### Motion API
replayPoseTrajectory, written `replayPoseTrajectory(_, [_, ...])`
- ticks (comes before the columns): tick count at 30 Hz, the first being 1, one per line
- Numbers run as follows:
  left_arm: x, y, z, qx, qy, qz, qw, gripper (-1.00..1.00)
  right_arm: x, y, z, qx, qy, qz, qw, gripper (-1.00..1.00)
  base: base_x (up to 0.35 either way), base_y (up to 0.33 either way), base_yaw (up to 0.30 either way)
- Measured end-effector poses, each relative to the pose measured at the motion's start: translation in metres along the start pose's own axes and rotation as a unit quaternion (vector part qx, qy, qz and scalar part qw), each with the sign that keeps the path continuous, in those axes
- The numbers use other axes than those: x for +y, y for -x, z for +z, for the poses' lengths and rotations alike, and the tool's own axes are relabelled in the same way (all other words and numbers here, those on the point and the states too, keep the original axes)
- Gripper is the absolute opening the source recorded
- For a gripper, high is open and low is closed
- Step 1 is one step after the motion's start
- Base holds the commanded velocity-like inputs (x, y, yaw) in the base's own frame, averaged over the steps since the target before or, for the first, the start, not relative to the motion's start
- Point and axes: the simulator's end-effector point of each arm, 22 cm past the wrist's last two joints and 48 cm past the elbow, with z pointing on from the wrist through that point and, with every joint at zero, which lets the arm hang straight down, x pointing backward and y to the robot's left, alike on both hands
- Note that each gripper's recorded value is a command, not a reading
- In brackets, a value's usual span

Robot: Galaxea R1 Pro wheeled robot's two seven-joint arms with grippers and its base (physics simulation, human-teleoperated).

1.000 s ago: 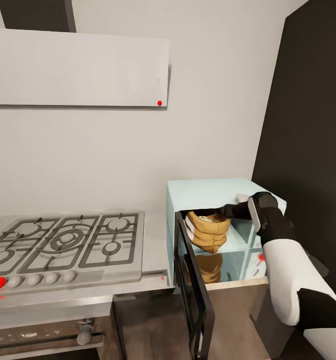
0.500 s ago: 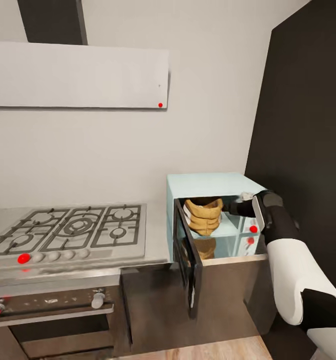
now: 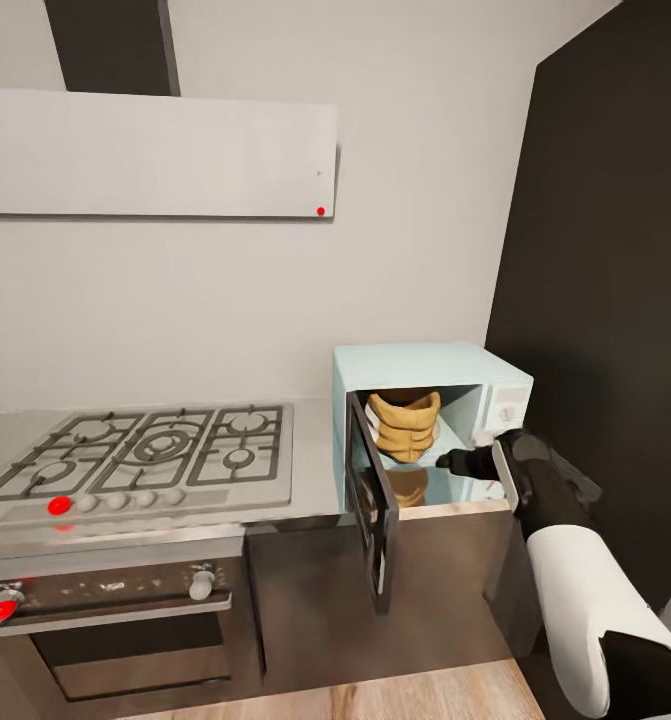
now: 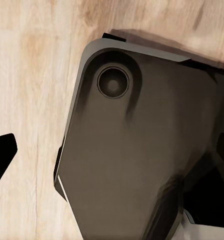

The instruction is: In the kitchen, take the popcorn bag from the countertop, put it into the microwave, and heat it until the popcorn is cooked so the cooked popcorn ends up inside the bag.

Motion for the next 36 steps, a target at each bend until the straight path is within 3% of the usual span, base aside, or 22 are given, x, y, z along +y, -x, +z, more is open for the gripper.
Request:
replayPoseTrajectory(4, [0.000, 0.000, 0.000, 0.000, 0.000, 0.000, 1.0000, 1.00, 0.001, 0.003, 0.005, -0.030, 0.004, -0.007, 0.9995, 1.00, 0.000, 0.000, 0.000])
replayPoseTrajectory(6, [0.001, 0.000, 0.000, 0.000, 0.001, 0.000, 1.0000, 1.00, 0.011, 0.009, 0.005, -0.049, 0.027, -0.012, 0.9984, 1.00, 0.000, 0.000, 0.000])
replayPoseTrajectory(7, [0.001, 0.000, 0.000, 0.000, 0.001, 0.000, 1.0000, 1.00, 0.033, 0.026, 0.001, -0.091, 0.075, -0.027, 0.9927, 1.00, 0.000, 0.000, 0.000])
replayPoseTrajectory(13, [0.001, 0.000, 0.000, 0.000, 0.001, 0.000, 1.0000, 1.00, 0.058, 0.045, -0.004, -0.142, 0.100, -0.045, 0.9838, 1.00, 0.000, 0.000, 0.000])
replayPoseTrajectory(16, [0.001, 0.000, 0.000, 0.000, 0.001, -0.001, 1.0000, 1.00, 0.072, 0.048, 0.001, -0.200, 0.107, -0.067, 0.9716, 1.00, 0.000, 0.000, 0.000])
replayPoseTrajectory(22, [0.001, 0.000, 0.000, 0.000, 0.001, -0.001, 1.0000, 1.00, 0.074, 0.022, 0.022, -0.196, 0.106, -0.075, 0.9718, 1.00, 0.000, 0.000, 0.000])
replayPoseTrajectory(27, [0.001, 0.001, 0.000, -0.001, 0.001, -0.001, 1.0000, 1.00, 0.080, 0.005, 0.038, -0.218, 0.114, -0.085, 0.9654, 1.00, 0.000, 0.000, 0.000])
replayPoseTrajectory(36, [0.001, 0.001, 0.000, -0.001, 0.001, -0.001, 1.0000, 1.00, 0.087, 0.017, 0.032, -0.290, 0.123, -0.092, 0.9446, 1.00, 0.000, 0.000, 0.000])
